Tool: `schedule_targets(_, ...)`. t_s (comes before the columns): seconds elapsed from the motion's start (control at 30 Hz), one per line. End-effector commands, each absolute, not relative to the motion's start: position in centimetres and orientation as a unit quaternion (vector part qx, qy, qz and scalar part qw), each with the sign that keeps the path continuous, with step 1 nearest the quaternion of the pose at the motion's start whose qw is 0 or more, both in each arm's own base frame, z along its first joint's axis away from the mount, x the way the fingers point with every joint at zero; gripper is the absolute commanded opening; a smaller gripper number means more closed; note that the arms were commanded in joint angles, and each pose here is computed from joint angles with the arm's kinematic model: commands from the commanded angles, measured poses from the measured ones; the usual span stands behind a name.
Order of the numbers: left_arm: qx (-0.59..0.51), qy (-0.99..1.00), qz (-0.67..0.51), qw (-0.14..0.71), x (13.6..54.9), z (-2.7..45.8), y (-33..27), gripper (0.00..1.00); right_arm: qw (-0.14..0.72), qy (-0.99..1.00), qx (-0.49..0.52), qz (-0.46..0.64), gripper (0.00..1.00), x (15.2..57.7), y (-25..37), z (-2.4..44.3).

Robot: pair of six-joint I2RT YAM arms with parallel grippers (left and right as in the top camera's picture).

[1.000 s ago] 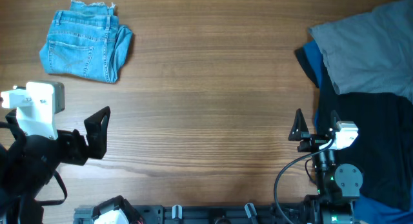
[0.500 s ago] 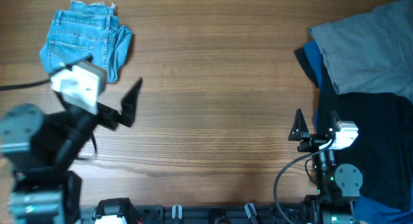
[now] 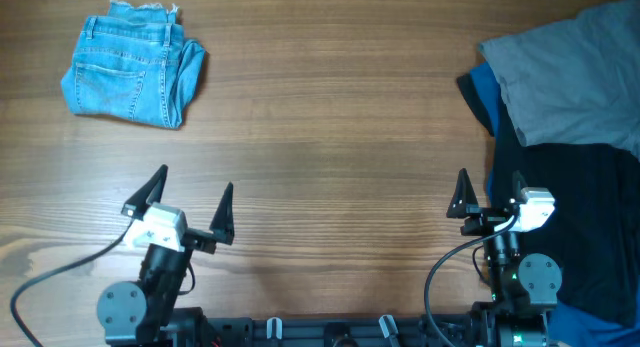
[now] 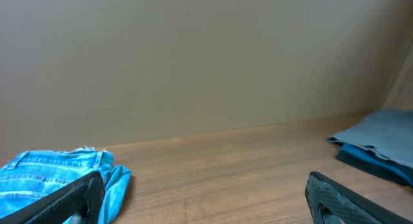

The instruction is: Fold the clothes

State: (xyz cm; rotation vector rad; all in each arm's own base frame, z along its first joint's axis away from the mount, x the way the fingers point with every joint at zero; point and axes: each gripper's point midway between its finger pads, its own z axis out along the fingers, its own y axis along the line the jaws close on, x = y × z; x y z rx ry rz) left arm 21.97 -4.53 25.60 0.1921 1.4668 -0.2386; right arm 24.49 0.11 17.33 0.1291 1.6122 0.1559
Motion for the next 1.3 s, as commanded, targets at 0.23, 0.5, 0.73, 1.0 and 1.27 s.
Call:
schedule_targets(0.23, 0.067, 0.71, -0.115, 0.692, 24.1, 17.1, -4.3, 1.0, 0.69, 0.717, 0.061, 0.071, 0.99, 24.5, 0.0, 17.4)
schedule_targets(0.5, 0.065, 0.721, -0.116, 0.68, 24.1, 16.3, -4.3, 1.0, 0.69, 0.717, 0.061, 0.071, 1.0, 24.5, 0.0, 17.4)
schedule_targets(0.73, 0.065, 0.721, -0.116, 0.68, 24.1, 16.3, -4.3, 1.0, 0.69, 0.717, 0.061, 0.071, 1.0, 24.5, 0.0, 17.4)
schedule_targets(1.0, 0.065, 0.721, -0.116, 0.68, 24.1, 16.3, -4.3, 1.0, 0.69, 0.717, 0.061, 0.071, 1.0, 24.5, 0.0, 17.4)
schedule_targets(1.27, 0.065, 0.721, -0.116, 0.68, 24.1, 16.3, -4.3, 1.0, 0.69, 0.717, 0.061, 0.071, 1.0, 24.5, 0.0, 17.4)
